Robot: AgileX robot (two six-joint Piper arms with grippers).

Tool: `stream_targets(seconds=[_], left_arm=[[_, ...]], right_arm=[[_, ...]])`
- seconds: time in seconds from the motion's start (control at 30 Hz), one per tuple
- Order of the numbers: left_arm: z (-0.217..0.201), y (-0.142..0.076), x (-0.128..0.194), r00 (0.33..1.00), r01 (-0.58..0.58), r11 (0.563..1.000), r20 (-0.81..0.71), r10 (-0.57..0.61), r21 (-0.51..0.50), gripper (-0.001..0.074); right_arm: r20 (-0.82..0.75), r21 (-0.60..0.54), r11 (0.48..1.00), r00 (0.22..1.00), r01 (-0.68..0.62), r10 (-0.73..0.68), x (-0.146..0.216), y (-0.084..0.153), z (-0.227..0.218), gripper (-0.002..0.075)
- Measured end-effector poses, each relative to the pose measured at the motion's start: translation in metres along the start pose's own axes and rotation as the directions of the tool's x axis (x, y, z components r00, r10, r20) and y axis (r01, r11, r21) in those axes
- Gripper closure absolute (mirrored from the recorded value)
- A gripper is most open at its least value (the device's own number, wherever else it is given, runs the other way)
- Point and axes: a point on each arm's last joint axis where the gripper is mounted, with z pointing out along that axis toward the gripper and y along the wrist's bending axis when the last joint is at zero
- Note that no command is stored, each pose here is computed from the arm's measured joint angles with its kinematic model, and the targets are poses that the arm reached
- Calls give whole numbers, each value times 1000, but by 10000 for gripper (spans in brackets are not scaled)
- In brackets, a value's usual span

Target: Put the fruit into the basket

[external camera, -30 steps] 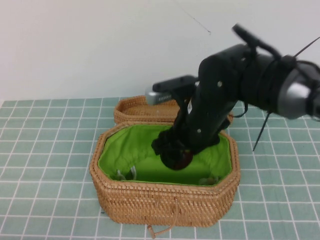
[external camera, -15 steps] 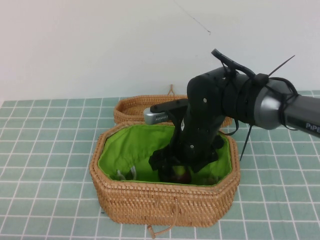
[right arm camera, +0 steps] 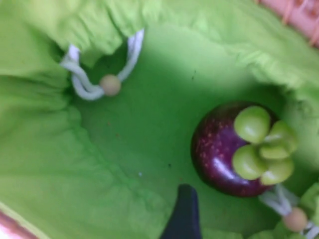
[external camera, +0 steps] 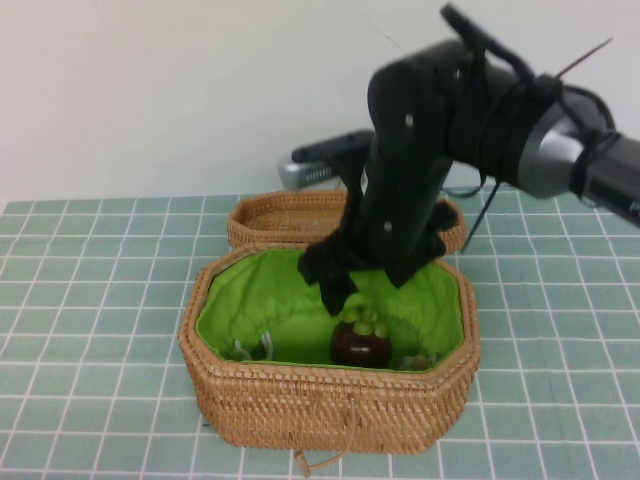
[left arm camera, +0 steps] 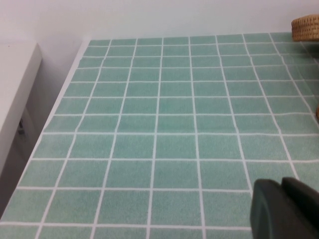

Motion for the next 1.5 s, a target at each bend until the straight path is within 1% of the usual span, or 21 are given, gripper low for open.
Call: stream_targets(seconds=[0.07, 0.1, 0.17, 0.23, 0.3, 0.47, 0.63, 0.77, 0.93, 1.07, 1.17, 1.27, 1.37, 1.5], left_arm=[[0, 0, 0, 1000, 0, 1000, 0, 0, 0, 734], [0, 0, 0, 1000, 0, 1000, 0, 0, 0, 735], [0, 0, 0, 1000, 0, 1000, 0, 0, 0, 734], [0, 0, 0, 1000, 0, 1000, 0, 0, 0, 734], [0, 0, 0, 1000, 0, 1000, 0, 0, 0, 735], [0, 0, 0, 1000, 0, 1000, 0, 0, 0, 735], [0, 0, 0, 1000, 0, 1000, 0, 0, 0, 735], [0, 0, 0, 1000, 0, 1000, -2, 0, 0, 734], [0, 0, 0, 1000, 0, 1000, -2, 0, 0, 735], [0, 0, 0, 1000, 0, 1000, -2, 0, 0, 734], [0, 0, 0, 1000, 0, 1000, -2, 0, 0, 734], [0, 0, 0, 1000, 0, 1000, -2, 0, 0, 734], [0, 0, 0, 1000, 0, 1000, -2, 0, 0, 735], [0, 0, 0, 1000, 0, 1000, -2, 0, 0, 735]], right_arm=[[12, 9, 1000, 1000, 11, -11, -3, 0, -10, 236], [13, 19, 1000, 1000, 17, -17, -4, -1, -15, 296], [29, 39, 999, 999, 36, -37, -7, -2, -25, 445], [63, 34, 999, 997, 36, -38, -8, -1, -38, 606], [96, 55, 997, 994, 47, -52, -9, -3, -50, 732], [184, 159, 984, 977, 76, -105, -4, -12, -89, 729], [304, 254, 964, 941, 73, -151, 12, -21, -150, 729], [409, 314, 949, 897, 37, -170, 34, -28, -203, 729], [502, 356, 934, 850, -36, -159, 73, -39, -252, 729], [502, 387, 920, 851, -60, -156, 113, -48, -265, 729], [480, 365, 926, 872, -97, -98, 144, -54, -259, 729], [467, 365, 926, 879, -95, -95, 167, -57, -257, 729], [455, 369, 925, 886, -90, -95, 178, -59, -254, 729], [451, 368, 926, 887, -86, -97, 179, -59, -253, 729]])
